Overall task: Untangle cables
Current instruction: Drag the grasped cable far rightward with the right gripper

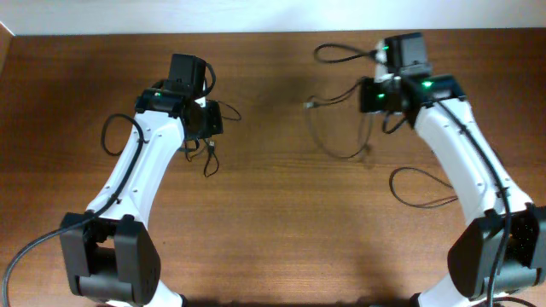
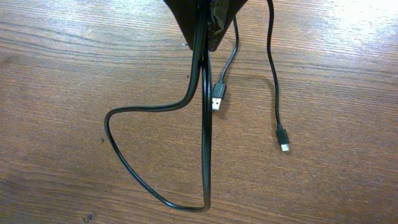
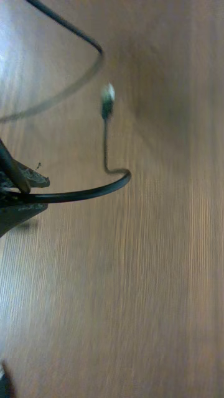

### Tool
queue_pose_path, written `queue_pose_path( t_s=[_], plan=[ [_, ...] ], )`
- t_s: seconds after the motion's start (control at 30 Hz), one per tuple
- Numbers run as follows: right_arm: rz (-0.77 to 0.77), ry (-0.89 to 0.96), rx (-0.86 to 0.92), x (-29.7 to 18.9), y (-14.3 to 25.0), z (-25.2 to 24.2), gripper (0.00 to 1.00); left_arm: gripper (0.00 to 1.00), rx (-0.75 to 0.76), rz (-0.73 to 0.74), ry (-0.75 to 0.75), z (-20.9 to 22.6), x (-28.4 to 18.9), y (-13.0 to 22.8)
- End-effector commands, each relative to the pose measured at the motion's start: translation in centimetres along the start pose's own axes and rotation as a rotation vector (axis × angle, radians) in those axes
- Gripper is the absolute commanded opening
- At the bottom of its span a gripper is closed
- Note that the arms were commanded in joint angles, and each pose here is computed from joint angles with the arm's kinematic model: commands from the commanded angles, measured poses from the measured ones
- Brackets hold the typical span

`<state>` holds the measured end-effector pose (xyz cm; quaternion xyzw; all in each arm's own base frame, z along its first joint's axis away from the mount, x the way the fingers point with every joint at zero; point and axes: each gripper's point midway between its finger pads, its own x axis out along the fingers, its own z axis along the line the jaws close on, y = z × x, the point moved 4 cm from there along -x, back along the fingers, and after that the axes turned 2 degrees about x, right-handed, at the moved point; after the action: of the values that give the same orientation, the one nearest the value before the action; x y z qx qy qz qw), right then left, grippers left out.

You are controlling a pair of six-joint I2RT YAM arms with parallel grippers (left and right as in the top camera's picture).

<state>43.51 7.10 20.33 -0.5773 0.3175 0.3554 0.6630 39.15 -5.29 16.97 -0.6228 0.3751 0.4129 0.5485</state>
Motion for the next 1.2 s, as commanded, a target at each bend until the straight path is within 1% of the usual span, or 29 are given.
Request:
queue_pose_path(
  t_s=[0.0,0.03,0.07,0.1,0.13,0.2,0.3,0.43,0.5,0.6,0.67,0.8,0.83,0.87,0.9,0.93,0.97,1.0,1.1,1.17],
  plan=[
    [0.004,0.067,0.177,0.7,-0.5,-4.6,0.04,0.01,-0.013,0.010,-0.011,0.2,0.4,0.2],
    [0.005,0.077,0.261,1.0,-0.5,-6.0,0.04,0.01,-0.013,0.011,-0.011,0.2,0.4,0.2],
    [0.004,0.079,0.308,1.2,-0.6,-6.5,0.04,0.01,-0.013,0.010,-0.011,0.2,0.4,0.2],
    [-0.001,0.037,0.357,1.6,-0.9,-6.7,0.04,0.01,-0.013,0.010,-0.011,0.2,0.4,0.2],
    [-0.011,-0.019,0.371,1.9,-1.4,-6.5,0.04,0.01,-0.013,0.010,-0.011,0.2,0.4,0.2],
    [-0.034,-0.060,0.389,2.2,-2.1,-6.8,0.04,0.01,-0.013,0.011,-0.010,0.2,0.4,0.2],
    [-0.024,-0.041,0.457,3.3,-1.9,-8.1,0.04,0.01,-0.013,0.011,-0.011,0.2,0.4,0.2],
    [0.088,0.008,0.506,5.9,0.6,-10.2,0.04,0.01,-0.013,0.011,-0.011,0.2,0.4,0.2],
    [0.155,0.051,0.545,6.9,2.3,-12.1,0.04,0.01,-0.013,0.011,-0.011,0.2,0.4,0.2],
    [0.218,0.167,0.593,6.5,4.3,-15.2,0.04,0.02,-0.013,0.010,-0.011,0.2,0.4,0.2],
    [0.240,0.219,0.594,6.2,5.0,-16.1,0.04,0.02,-0.013,0.010,-0.011,0.2,0.4,0.2],
    [0.267,0.232,0.569,6.2,5.5,-16.3,0.04,0.01,-0.013,0.011,-0.011,0.2,0.4,0.2],
    [0.271,0.233,0.569,6.1,5.6,-16.3,0.37,0.02,-0.013,0.011,-0.011,0.2,0.4,0.2],
    [0.276,0.234,0.569,6.1,5.7,-16.3,0.53,0.02,-0.013,0.011,-0.011,0.2,0.4,0.2],
    [0.281,0.235,0.570,6.1,5.8,-16.3,0.72,0.02,-0.013,0.011,-0.011,0.2,0.4,0.2],
    [0.285,0.236,0.570,6.1,5.9,-16.3,0.86,0.02,-0.013,0.011,-0.010,0.2,0.4,0.2],
    [0.287,0.235,0.570,6.1,5.9,-16.2,0.96,0.02,-0.013,0.011,-0.011,0.2,0.4,0.2],
    [0.288,0.236,0.571,6.1,6.0,-16.2,0.99,0.01,-0.013,0.011,-0.011,0.2,0.4,0.2],
    [0.310,0.240,0.572,5.9,6.4,-16.2,0.98,0.01,-0.013,0.011,-0.010,0.2,0.4,0.2],
    [0.329,0.275,0.540,5.7,6.8,-16.6,0.99,0.02,-0.013,0.011,-0.010,0.2,0.4,0.2]
  ],
)
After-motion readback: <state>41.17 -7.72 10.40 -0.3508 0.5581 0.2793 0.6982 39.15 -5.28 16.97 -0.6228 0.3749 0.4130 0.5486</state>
